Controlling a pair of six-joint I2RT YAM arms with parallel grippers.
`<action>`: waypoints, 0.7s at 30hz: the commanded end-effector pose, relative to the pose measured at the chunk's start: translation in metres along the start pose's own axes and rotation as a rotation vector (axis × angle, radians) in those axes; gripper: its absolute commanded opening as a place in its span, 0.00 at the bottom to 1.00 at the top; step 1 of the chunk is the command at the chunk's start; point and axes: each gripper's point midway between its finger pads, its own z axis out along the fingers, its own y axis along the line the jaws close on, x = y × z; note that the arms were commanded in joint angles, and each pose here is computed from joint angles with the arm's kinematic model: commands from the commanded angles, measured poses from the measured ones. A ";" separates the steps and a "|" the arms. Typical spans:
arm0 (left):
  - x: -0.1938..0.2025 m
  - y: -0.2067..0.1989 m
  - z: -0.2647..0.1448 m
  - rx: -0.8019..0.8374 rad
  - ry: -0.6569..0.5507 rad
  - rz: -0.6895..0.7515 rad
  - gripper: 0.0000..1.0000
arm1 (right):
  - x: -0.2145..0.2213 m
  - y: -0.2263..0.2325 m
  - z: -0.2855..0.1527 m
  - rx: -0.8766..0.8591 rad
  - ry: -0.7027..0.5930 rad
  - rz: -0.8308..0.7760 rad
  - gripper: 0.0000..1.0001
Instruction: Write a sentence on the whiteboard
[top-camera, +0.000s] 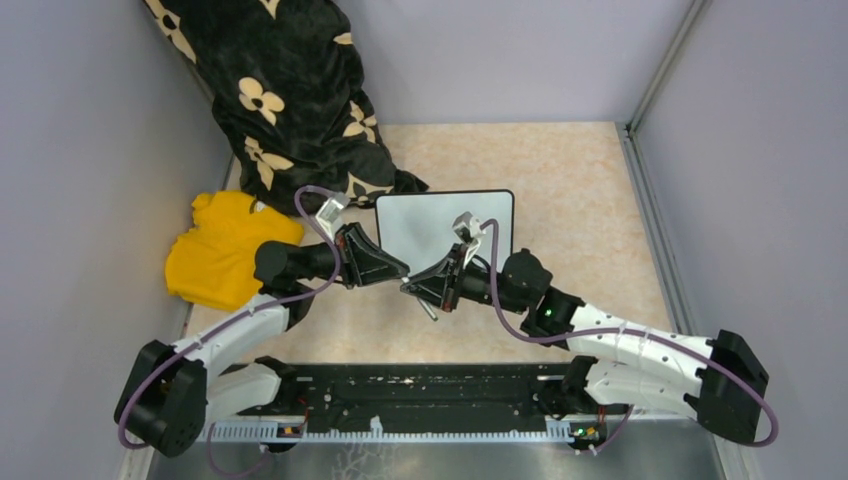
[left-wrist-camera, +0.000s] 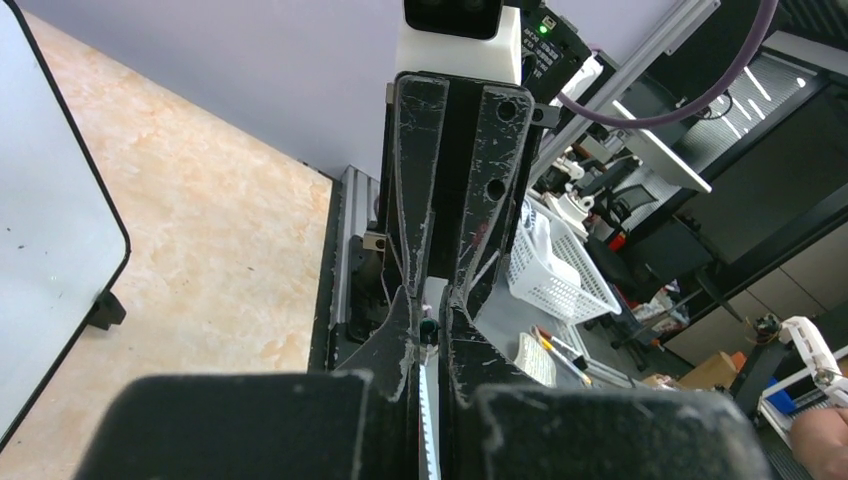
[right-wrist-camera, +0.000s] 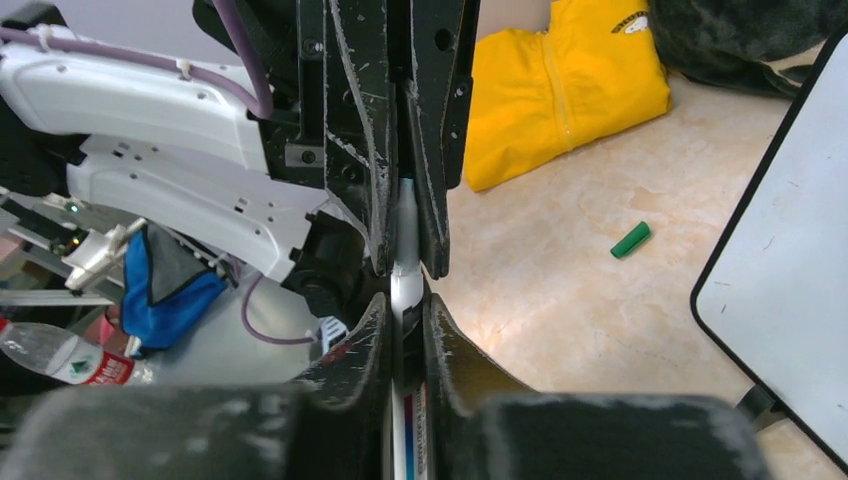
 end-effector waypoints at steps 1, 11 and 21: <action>-0.007 -0.008 0.000 0.001 -0.060 0.037 0.00 | -0.045 0.024 -0.007 -0.042 -0.147 0.008 0.19; -0.068 -0.021 0.001 -0.060 -0.331 0.027 0.00 | -0.069 0.034 -0.030 -0.060 -0.286 0.138 0.64; -0.093 -0.043 0.005 -0.032 -0.416 -0.023 0.00 | -0.089 0.049 -0.026 -0.144 -0.364 0.226 0.63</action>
